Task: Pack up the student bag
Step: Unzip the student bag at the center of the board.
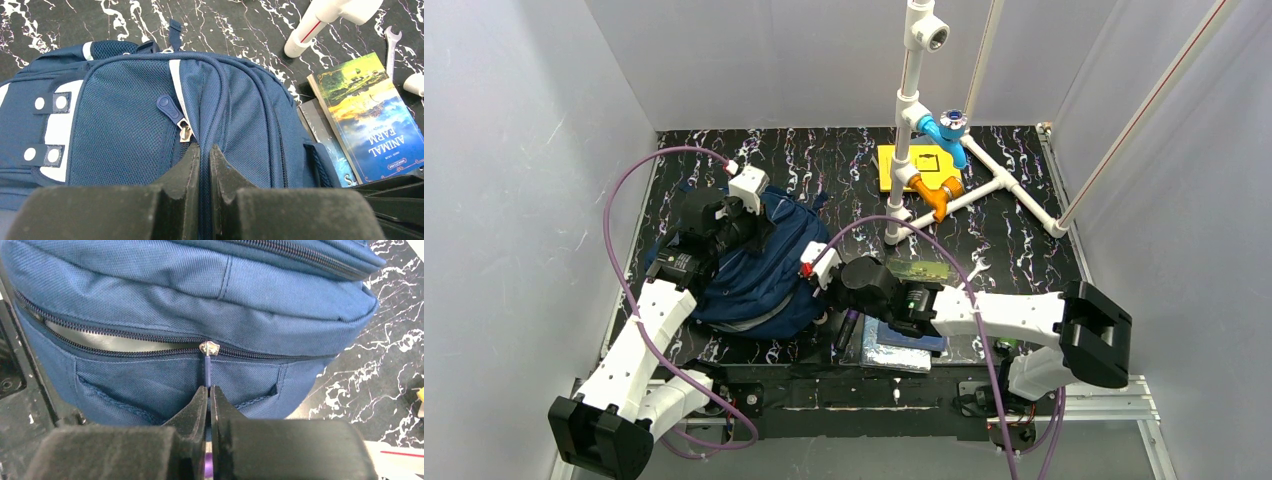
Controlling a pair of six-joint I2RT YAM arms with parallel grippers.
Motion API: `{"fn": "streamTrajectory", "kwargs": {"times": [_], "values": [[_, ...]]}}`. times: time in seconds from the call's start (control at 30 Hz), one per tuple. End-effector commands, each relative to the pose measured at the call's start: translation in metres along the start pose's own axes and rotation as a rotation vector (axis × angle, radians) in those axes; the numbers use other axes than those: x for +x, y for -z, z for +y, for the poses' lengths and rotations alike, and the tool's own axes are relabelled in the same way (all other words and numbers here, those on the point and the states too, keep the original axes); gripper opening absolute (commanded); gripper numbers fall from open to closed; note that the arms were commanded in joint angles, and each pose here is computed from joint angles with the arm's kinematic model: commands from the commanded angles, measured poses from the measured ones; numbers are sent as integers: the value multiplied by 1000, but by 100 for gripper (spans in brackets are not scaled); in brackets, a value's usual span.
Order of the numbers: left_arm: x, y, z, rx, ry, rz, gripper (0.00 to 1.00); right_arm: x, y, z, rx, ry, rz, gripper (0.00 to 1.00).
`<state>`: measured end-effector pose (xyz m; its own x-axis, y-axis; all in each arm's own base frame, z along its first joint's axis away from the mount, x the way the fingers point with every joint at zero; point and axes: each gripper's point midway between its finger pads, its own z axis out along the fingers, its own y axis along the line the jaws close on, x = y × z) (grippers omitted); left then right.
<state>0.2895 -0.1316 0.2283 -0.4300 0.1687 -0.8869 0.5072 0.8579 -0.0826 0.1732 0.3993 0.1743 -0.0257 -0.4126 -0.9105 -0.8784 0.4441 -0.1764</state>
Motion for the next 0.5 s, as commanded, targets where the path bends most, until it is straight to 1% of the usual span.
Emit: {"fn": "streamTrajectory", "kwargs": {"times": [0.0, 0.13, 0.23, 0.33, 0.37, 0.47], "values": [[-24, 5, -4, 17, -6, -89, 0, -24, -20, -4, 19, 11, -102, 11], [-24, 8, -6, 26, -7, -85, 0, -23, -25, -5, 37, -2, -127, 27], [-23, 9, -7, 25, -8, -82, 0, -24, -25, -4, 31, -6, -142, 32], [-21, 9, -7, 26, -5, -81, 0, -22, -27, -3, 30, -2, -137, 33], [-21, 9, -7, 26, -3, -82, 0, -21, -28, -4, 38, 0, -130, 31], [-21, 9, -7, 24, 0, -84, 0, -14, -29, -8, 59, 7, -100, 21]]}}
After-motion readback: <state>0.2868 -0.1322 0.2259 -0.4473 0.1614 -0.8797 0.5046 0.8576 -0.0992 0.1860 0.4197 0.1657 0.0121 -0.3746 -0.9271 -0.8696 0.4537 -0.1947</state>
